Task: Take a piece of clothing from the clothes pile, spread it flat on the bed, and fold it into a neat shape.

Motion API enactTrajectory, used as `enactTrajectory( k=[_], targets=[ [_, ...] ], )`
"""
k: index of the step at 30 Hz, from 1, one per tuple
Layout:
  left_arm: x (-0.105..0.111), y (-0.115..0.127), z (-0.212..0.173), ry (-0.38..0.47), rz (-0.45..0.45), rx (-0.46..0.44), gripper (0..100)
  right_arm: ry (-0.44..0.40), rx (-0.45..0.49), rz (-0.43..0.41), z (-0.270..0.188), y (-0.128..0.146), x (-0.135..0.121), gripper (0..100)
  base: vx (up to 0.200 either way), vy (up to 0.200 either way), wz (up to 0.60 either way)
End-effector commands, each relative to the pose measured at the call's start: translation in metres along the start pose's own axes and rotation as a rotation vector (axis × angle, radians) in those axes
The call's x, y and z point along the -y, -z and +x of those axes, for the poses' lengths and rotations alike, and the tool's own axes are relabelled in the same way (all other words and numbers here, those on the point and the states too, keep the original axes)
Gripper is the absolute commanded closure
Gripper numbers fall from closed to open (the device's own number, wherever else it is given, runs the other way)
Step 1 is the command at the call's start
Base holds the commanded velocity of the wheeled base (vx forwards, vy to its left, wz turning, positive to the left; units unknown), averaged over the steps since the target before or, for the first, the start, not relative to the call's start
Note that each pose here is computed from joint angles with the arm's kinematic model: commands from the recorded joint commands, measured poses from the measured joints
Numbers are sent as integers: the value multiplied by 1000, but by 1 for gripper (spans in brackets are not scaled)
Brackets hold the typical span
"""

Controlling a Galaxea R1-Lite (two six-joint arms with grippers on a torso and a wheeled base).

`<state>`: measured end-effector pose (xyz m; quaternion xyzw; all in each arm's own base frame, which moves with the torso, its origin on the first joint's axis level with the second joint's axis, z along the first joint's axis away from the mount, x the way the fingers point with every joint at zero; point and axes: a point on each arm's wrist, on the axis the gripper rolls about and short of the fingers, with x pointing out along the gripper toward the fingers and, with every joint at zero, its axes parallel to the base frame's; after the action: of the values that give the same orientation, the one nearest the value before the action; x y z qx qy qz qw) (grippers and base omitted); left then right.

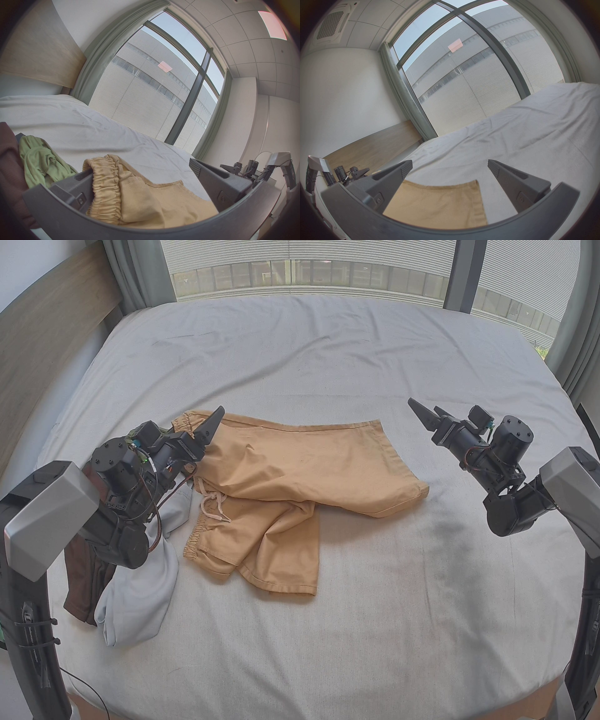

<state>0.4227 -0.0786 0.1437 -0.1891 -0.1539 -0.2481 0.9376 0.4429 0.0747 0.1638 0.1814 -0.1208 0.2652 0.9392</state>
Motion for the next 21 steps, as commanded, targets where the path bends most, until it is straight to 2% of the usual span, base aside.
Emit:
enactTrajectory(
  k=[1,9,14,17,21],
  targets=[
    [-7,-7,-7,-26,11,-3,0,-17,-26,9,-17,-1,-22,0,0,0,0],
    [0,-13,-33,-57,-2,-63,0,-45,-78,5,-42,22,-43,0,0,0,0],
    [14,-31,-62,-77,-12,-99,0,-54,-122,10,-55,36,-51,0,0,0,0],
    [27,-52,-80,-42,-16,-104,0,-68,-190,23,-68,47,-65,0,0,0,0],
    [36,-60,-92,12,-22,-132,0,-102,-284,57,-84,65,-88,0,0,0,0]
  ],
)
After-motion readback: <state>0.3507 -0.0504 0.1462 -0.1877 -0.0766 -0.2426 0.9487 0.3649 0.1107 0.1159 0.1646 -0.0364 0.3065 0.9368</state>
